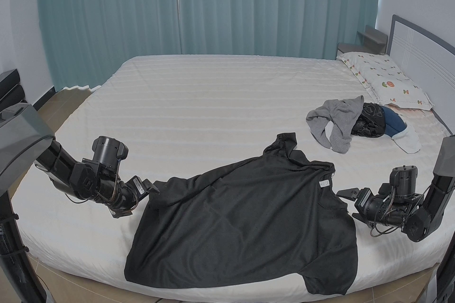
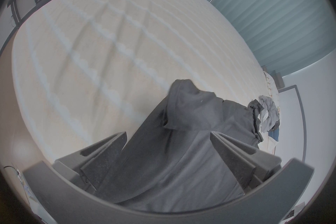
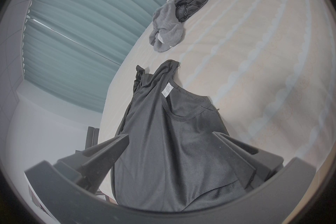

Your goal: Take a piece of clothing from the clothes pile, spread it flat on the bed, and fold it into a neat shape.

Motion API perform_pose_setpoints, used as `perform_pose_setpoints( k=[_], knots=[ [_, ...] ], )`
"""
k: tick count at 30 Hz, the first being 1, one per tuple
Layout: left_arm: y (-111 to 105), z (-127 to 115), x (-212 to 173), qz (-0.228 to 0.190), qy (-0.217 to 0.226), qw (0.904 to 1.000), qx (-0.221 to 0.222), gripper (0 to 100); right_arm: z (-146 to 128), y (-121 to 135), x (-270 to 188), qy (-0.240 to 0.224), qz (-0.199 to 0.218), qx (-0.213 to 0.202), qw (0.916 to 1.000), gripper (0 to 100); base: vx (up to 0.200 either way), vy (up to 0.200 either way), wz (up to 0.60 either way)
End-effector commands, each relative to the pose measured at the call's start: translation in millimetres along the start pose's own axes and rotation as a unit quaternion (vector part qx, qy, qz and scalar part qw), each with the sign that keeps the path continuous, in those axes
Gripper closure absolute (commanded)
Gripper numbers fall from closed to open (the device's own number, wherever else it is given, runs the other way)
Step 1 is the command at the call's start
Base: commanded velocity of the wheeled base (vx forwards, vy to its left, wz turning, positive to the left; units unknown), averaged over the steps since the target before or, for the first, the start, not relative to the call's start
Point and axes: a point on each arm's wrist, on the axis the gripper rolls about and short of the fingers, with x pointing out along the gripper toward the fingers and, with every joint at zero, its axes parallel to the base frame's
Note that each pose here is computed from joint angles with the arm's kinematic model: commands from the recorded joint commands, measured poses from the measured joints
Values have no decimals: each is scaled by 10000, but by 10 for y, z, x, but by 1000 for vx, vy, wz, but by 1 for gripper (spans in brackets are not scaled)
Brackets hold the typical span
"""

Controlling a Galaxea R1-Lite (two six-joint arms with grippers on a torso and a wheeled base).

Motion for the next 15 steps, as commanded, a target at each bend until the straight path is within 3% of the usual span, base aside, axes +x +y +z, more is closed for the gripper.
perform_pose_setpoints(
  k=[1, 9, 15],
  knots=[
    [-78, 128, 313, -14, -15, 10000, 6, 0, -24, -17, 2, 49, -36, 10, 10000, 0, 0, 0, 0],
    [-171, 277, 696, -61, -121, 9999, 86, 0, -32, -30, -6, 58, -67, 5, 10000, 0, 0, 0, 0],
    [-206, 345, 770, -129, -185, 9997, 92, 0, -32, -30, -6, 58, -67, -10, 10000, 0, 0, 0, 0]
  ],
)
